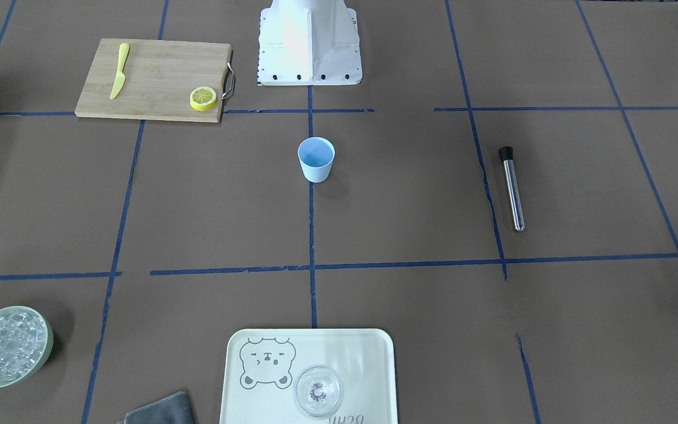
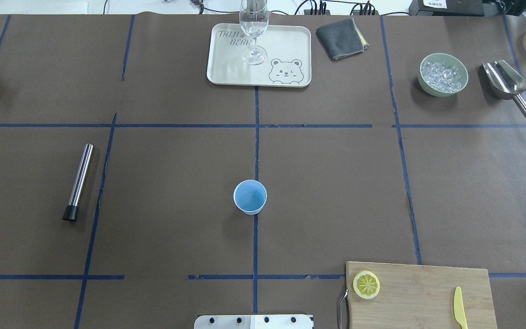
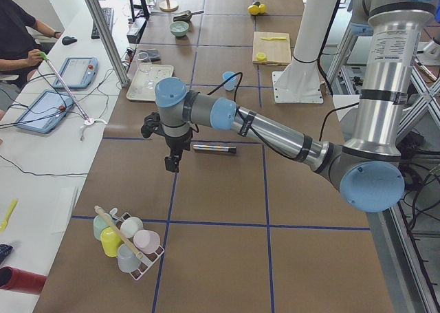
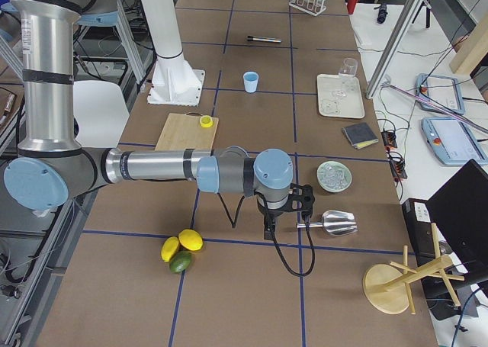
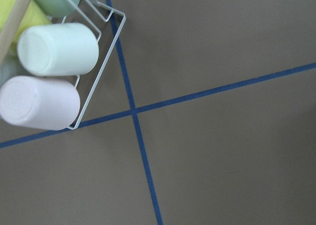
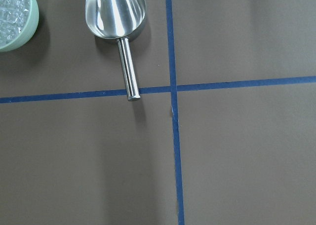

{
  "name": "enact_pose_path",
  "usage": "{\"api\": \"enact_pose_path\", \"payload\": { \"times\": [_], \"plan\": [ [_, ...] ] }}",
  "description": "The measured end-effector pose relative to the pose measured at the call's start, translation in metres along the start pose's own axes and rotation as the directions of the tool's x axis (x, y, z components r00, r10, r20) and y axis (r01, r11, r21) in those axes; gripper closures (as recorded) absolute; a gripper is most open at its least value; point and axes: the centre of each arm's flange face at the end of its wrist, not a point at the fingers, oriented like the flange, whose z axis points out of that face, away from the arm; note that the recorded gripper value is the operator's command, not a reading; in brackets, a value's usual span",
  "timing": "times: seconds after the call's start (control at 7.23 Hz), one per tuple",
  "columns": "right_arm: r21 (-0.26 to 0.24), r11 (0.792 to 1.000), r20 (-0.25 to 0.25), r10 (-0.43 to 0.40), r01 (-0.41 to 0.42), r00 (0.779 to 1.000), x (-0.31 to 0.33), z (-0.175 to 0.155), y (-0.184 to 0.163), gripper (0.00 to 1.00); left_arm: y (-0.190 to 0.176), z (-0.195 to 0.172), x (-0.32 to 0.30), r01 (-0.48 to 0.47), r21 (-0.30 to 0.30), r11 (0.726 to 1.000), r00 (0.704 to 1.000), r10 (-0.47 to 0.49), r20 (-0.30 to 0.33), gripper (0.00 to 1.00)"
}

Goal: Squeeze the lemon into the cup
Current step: 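Move the right gripper toward the wooden cutting board with lemon slices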

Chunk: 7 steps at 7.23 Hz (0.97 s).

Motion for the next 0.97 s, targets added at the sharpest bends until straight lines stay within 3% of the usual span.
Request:
{"api": "enact_pose_path", "payload": {
  "times": [0.41, 0.97],
  "plan": [
    [-0.053, 0.996, -0.001, -0.076, 0.076, 0.997, -0.036, 0.026, -0.011, 0.0, -0.045, 0.02, 0.112, 0.046, -0.018, 0.999, 0.998, -0.047, -0.05, 0.0],
    [-0.009, 0.992, -0.028, -0.122, 0.122, 0.992, -0.06, 0.022, -0.035, 0.0, -0.07, 0.091, 0.21, 0.065, -0.064, 0.996, 0.992, -0.072, -0.105, 0.0]
  ]
}}
